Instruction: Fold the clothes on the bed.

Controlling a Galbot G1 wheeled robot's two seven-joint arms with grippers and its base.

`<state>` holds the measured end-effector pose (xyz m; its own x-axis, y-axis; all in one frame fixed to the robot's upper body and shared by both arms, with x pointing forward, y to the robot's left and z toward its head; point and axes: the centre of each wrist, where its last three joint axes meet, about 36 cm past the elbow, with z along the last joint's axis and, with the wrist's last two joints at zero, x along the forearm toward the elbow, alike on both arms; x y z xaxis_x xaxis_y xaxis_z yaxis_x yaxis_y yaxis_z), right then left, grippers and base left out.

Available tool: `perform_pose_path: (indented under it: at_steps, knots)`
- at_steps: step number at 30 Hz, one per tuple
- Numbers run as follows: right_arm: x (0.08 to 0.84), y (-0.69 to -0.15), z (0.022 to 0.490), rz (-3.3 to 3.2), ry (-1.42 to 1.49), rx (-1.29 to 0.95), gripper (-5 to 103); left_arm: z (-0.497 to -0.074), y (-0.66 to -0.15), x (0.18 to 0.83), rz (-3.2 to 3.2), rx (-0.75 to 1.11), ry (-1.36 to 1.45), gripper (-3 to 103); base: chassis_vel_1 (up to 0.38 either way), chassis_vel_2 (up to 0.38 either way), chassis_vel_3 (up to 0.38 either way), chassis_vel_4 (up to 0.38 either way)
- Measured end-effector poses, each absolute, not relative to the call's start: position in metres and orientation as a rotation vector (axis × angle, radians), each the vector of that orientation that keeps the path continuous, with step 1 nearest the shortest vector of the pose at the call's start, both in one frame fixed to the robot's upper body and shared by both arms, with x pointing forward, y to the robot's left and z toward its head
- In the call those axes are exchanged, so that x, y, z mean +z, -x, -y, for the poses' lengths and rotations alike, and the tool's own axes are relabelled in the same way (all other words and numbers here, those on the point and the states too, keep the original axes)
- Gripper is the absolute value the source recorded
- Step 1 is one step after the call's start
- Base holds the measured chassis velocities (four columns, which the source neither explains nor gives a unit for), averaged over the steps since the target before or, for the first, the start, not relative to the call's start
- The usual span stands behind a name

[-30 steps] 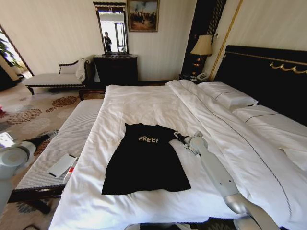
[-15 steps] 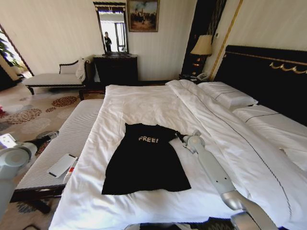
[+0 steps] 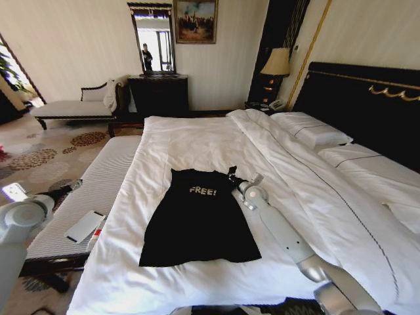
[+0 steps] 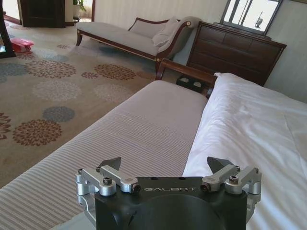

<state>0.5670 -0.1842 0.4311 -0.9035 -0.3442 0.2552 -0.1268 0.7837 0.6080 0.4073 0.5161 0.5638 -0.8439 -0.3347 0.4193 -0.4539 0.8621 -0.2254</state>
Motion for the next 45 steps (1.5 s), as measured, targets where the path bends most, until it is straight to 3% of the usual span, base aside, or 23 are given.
perform_pose_path:
  at_steps: [9, 11, 14, 17, 19, 23, 24, 30, 32, 34, 37, 45]
  knots:
    - [0.399, -0.548, 0.162, 2.629, -0.430, -0.640, -3, -0.514, -0.414, 0.556, 2.657, 0.460, -0.583, 100, 0.000, 0.000, 0.000, 0.000]
    - [0.392, -0.544, 0.168, 2.645, -0.402, -0.581, 8, -0.508, -0.418, 0.554, 2.662, 0.451, -0.560, 100, 0.000, 0.000, 0.000, 0.000]
    - [0.389, -0.541, 0.176, 2.652, -0.377, -0.557, 13, -0.500, -0.422, 0.555, 2.671, 0.446, -0.525, 100, 0.000, 0.000, 0.000, 0.000]
    - [0.405, -0.535, 0.204, 2.710, -0.342, -0.556, 29, -0.476, -0.436, 0.567, 2.717, 0.458, -0.405, 100, 0.000, 0.000, 0.000, 0.000]
    - [0.412, -0.532, 0.214, 2.736, -0.349, -0.549, 29, -0.471, -0.440, 0.572, 2.730, 0.459, -0.373, 100, 0.000, 0.000, 0.000, 0.000]
    - [0.437, -0.514, 0.241, 2.802, -0.398, -0.517, 51, -0.455, -0.456, 0.588, 2.758, 0.482, -0.271, 100, 0.000, 0.000, 0.000, 0.000]
    - [0.437, -0.514, 0.241, 2.802, -0.398, -0.517, 51, -0.455, -0.456, 0.588, 2.758, 0.482, -0.271, 100, 0.000, 0.000, 0.000, 0.000]
    - [0.450, -0.569, 0.267, 2.646, -0.159, -0.758, 73, -0.433, -0.499, 0.599, 2.575, 0.746, -0.092, 100, 0.000, 0.000, 0.000, 0.000]
    - [0.453, -0.588, 0.263, 2.557, -0.132, -0.819, 83, -0.417, -0.517, 0.594, 2.447, 0.817, -0.050, 100, 0.000, 0.000, 0.000, 0.000]
    - [0.453, -0.598, 0.258, 2.513, -0.127, -0.844, 83, -0.408, -0.527, 0.587, 2.388, 0.860, -0.026, 100, 0.000, 0.000, 0.000, 0.000]
    - [0.453, -0.629, 0.223, 2.393, -0.113, -0.919, 97, -0.374, -0.557, 0.559, 2.265, 0.928, 0.023, 100, 0.000, 0.000, 0.000, 0.000]
    - [0.421, -0.648, 0.187, 2.391, -0.106, -0.839, 100, -0.334, -0.592, 0.512, 2.239, 0.909, 0.062, 100, 0.000, 0.000, 0.000, 0.000]
